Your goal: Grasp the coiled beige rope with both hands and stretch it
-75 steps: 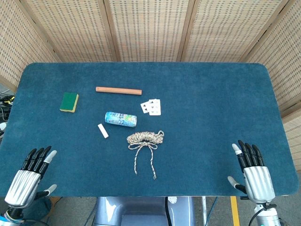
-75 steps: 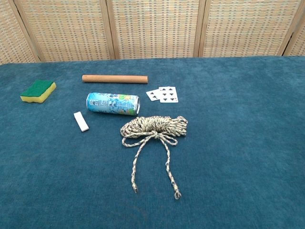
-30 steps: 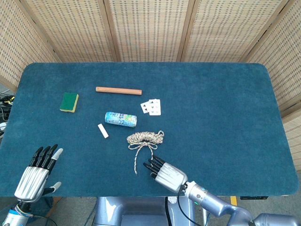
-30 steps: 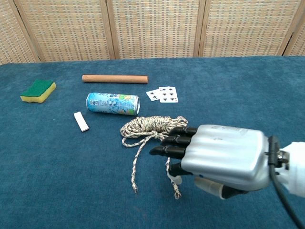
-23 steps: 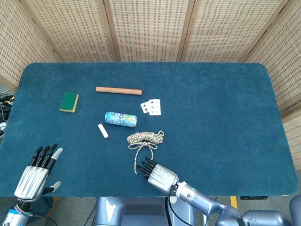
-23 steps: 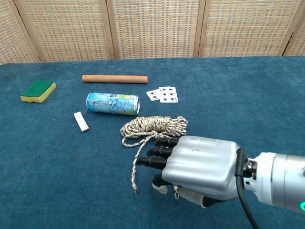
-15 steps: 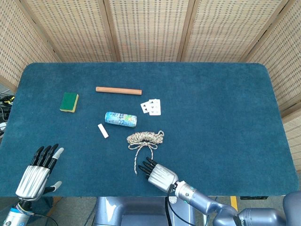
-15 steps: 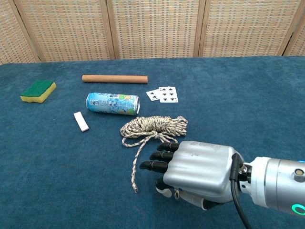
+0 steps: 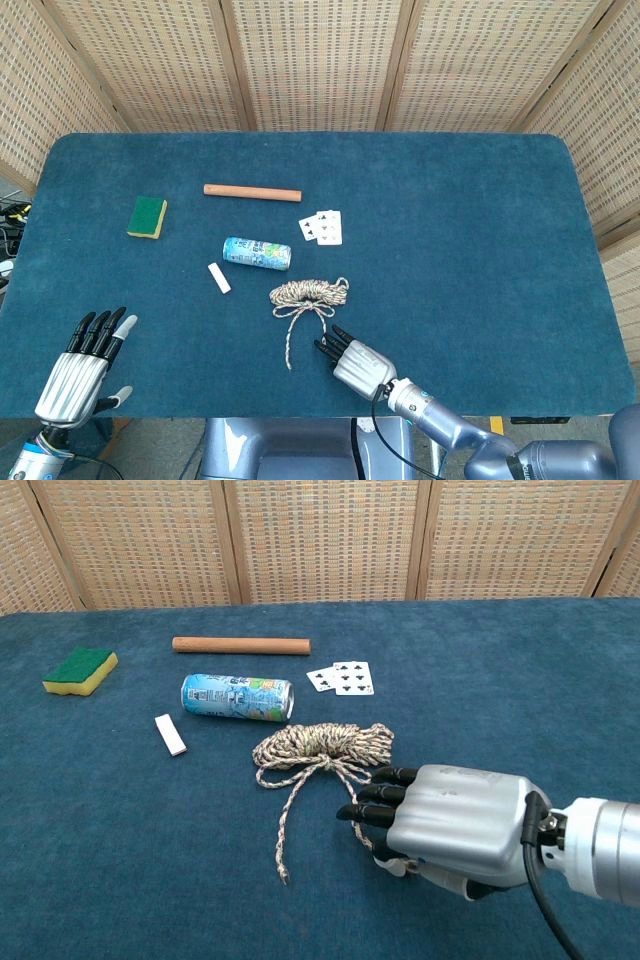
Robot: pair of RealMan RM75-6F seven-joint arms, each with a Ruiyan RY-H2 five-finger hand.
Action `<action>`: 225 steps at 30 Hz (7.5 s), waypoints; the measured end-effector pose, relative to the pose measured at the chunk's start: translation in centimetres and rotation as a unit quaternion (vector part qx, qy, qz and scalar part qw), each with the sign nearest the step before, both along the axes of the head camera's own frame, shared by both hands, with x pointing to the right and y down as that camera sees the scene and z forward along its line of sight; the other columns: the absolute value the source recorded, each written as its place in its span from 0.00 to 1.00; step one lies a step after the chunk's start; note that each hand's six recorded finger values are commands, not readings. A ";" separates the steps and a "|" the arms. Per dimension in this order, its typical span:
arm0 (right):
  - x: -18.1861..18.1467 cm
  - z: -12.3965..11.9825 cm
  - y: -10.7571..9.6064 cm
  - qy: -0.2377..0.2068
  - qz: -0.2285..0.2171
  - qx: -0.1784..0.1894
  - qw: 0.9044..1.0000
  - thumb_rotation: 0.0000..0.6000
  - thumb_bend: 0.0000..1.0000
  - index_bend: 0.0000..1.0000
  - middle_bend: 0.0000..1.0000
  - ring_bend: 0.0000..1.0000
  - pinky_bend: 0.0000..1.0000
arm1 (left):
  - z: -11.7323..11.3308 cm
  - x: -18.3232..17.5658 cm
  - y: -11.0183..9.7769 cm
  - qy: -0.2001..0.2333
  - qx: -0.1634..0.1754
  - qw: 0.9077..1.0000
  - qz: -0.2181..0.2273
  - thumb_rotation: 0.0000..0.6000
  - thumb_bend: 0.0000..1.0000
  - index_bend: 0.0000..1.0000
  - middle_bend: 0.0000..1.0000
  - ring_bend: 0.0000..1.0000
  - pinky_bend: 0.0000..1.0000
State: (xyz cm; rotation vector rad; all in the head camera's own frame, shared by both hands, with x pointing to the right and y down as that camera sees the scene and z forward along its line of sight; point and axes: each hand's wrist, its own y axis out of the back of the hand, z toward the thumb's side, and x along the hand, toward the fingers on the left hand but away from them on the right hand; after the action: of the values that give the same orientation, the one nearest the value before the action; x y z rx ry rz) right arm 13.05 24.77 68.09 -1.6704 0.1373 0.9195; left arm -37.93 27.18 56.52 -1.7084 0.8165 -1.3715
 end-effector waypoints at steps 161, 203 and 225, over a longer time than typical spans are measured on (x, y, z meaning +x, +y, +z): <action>1.9 3.9 -7.7 -0.033 0.179 0.044 0.982 1.00 0.43 0.64 0.00 0.00 0.00 | 14.6 25.4 -3.2 0.011 0.036 0.897 0.440 1.00 0.36 0.55 0.00 0.00 0.00; 3.7 2.9 -9.0 -0.038 0.193 0.068 0.978 1.00 0.43 0.66 0.00 0.00 0.00 | 13.4 21.0 -6.4 -0.030 0.056 0.920 0.386 1.00 0.47 0.66 0.00 0.00 0.00; 15.5 -0.3 -12.0 0.039 0.276 0.145 0.949 1.00 0.43 0.66 0.00 0.00 0.00 | 10.8 2.6 -12.7 -0.085 0.050 0.974 0.204 1.00 0.47 0.67 0.00 0.00 0.00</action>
State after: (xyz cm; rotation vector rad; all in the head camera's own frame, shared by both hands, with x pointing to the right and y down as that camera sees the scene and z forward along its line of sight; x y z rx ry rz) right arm 28.55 12.77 67.77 -1.4136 -0.4167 1.3510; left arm -35.30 14.45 67.31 -1.5495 0.4005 -1.1515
